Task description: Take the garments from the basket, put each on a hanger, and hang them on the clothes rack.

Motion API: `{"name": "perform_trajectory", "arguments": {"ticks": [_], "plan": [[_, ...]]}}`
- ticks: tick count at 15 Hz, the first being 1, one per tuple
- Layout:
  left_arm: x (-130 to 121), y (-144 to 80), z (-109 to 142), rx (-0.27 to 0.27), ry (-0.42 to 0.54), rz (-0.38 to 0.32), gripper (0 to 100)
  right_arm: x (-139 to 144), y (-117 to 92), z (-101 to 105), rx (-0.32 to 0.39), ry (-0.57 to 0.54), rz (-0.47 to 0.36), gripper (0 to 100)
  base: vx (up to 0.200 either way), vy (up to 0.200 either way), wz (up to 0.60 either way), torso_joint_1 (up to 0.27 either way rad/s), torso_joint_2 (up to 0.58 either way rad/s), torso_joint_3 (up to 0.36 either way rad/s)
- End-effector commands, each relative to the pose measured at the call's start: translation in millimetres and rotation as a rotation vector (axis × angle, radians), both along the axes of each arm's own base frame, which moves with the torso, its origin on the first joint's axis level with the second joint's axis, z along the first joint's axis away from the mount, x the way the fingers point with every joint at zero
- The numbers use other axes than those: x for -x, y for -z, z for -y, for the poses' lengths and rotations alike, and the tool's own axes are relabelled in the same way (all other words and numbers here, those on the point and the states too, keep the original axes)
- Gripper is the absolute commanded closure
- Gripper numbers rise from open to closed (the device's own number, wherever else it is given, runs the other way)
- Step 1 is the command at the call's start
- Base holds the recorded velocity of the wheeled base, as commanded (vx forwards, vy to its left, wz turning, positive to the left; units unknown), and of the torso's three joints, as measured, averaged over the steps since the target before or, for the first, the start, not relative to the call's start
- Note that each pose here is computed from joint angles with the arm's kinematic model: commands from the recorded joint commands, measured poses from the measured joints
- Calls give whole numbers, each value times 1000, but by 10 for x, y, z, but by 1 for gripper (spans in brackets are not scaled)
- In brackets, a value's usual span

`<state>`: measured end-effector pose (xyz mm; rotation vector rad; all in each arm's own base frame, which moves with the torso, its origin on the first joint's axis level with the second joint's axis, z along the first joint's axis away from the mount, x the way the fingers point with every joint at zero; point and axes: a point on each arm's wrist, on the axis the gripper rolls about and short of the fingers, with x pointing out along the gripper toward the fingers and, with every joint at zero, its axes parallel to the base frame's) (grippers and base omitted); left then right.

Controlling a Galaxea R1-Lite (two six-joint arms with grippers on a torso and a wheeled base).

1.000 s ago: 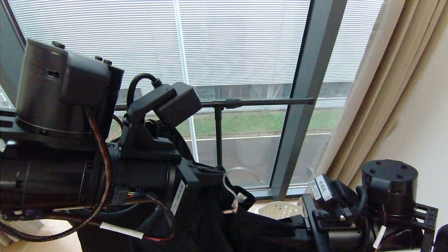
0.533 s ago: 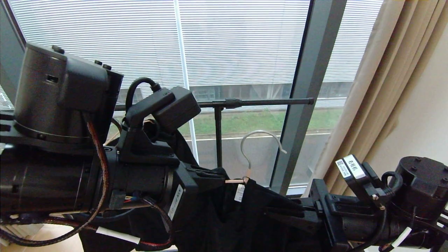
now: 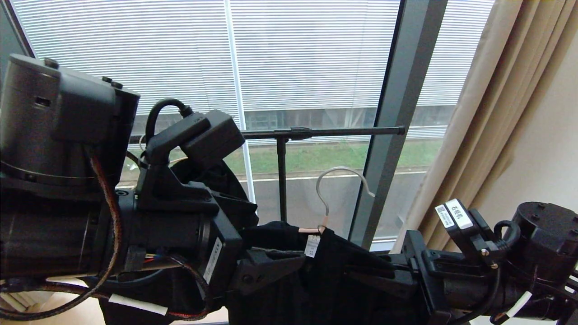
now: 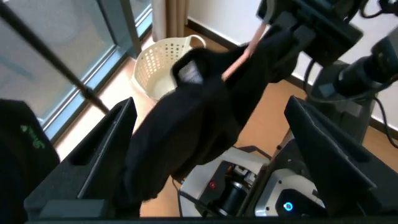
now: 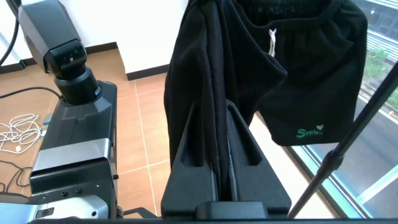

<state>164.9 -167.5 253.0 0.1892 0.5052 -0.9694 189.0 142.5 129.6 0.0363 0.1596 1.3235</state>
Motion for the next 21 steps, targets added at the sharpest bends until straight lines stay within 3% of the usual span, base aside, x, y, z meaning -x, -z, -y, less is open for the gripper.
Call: {"name": "perform_trajectory", "arguments": {"ticks": [1,4,6,8,10,14,21], "plan": [[0,-53,-117,18,-35,18,0,-19,7,18,1,8,-3,100,0,0,0,0,0,0],[-56,-109,-506,56,-147,37,0,-3,24,54,4,1,-6,100,0,0,0,0,0,0],[-142,-37,-789,77,-169,19,0,-13,55,128,16,-11,15,100,0,0,0,0,0,0],[-266,196,-1272,138,-115,-12,0,-21,80,228,25,-58,64,100,0,0,0,0,0,0],[-267,387,-1487,205,-13,-30,0,-37,71,269,19,-65,66,100,0,0,0,0,0,0],[-187,651,-1477,170,68,-31,0,-44,50,283,7,-69,86,100,0,0,0,0,0,0],[-285,959,-1435,170,82,-136,0,-14,-8,298,-4,-70,110,100,0,0,0,0,0,0]]}}
